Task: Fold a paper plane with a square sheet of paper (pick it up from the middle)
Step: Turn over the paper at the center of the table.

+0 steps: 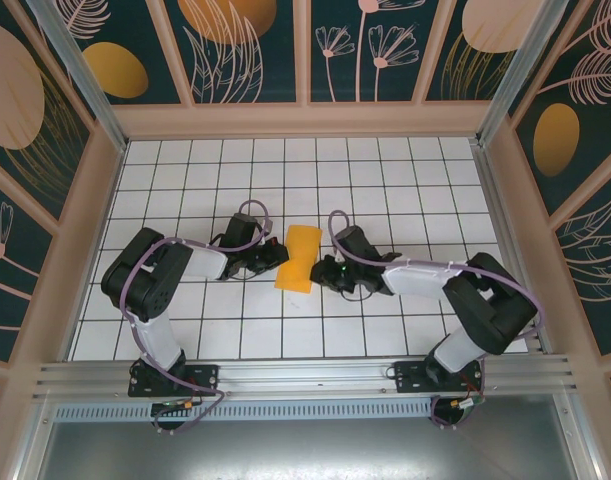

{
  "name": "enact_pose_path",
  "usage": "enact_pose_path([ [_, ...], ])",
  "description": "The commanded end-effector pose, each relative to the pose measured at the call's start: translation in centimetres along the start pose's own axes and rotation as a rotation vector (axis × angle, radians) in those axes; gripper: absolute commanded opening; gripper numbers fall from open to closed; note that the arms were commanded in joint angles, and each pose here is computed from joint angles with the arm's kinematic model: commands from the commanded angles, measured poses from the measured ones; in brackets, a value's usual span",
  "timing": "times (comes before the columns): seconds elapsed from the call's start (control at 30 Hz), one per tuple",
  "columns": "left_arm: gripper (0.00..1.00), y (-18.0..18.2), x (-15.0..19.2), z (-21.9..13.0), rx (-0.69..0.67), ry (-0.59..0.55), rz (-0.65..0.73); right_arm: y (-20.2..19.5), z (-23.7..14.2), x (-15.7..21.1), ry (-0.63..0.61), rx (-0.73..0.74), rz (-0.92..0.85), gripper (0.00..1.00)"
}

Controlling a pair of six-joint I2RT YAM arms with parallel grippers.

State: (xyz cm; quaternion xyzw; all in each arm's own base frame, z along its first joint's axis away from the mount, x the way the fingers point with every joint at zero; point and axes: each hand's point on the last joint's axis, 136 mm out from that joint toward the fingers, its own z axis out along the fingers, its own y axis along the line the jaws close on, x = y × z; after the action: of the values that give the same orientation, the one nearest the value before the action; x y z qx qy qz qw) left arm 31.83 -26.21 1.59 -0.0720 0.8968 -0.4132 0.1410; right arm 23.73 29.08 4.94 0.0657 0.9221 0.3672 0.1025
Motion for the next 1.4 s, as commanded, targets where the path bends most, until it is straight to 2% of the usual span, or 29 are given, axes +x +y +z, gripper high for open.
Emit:
enact_pose_path([
  [0.0, 0.06, 1.8, 0.9, -0.1, -0.064, 0.015, -0.027, 1.2, -0.2, -2.5, -0.08, -0.057, 0.051, 0.37],
  [0.13, 0.06, 1.2, 0.5, -0.2, -0.057, 0.01, -0.017, 0.6, 1.0, -3.3, -0.069, -0.013, 0.075, 0.41],
  [0.4, 0.06, 1.2, 0.5, -0.2, -0.061, 0.011, -0.018, -0.3, 3.3, -3.3, -0.037, -0.019, 0.13, 0.39],
  [0.6, 0.06, 1.3, 0.6, -0.2, -0.062, 0.015, -0.018, 0.5, 3.3, -3.1, -0.032, -0.072, 0.122, 0.3],
  [0.8, 0.06, 1.3, 0.6, -0.1, -0.062, 0.017, -0.018, 0.2, 3.5, -3.2, -0.029, -0.053, 0.126, 0.31],
  [1.0, 0.06, 1.1, 0.4, -0.3, -0.059, 0.009, -0.019, 1.3, 3.3, -3.2, -0.036, -0.117, 0.099, 0.31],
  [1.23, 0.08, -0.2, -0.1, -0.8, -0.029, -0.008, -0.011, 1.7, 3.7, -3.2, -0.031, -0.153, 0.059, 0.27],
  [1.37, 0.11, -1.6, -0.8, -1.7, -0.002, -0.037, 0.001, 2.0, 3.8, -3.2, -0.024, -0.165, 0.039, 0.2],
])
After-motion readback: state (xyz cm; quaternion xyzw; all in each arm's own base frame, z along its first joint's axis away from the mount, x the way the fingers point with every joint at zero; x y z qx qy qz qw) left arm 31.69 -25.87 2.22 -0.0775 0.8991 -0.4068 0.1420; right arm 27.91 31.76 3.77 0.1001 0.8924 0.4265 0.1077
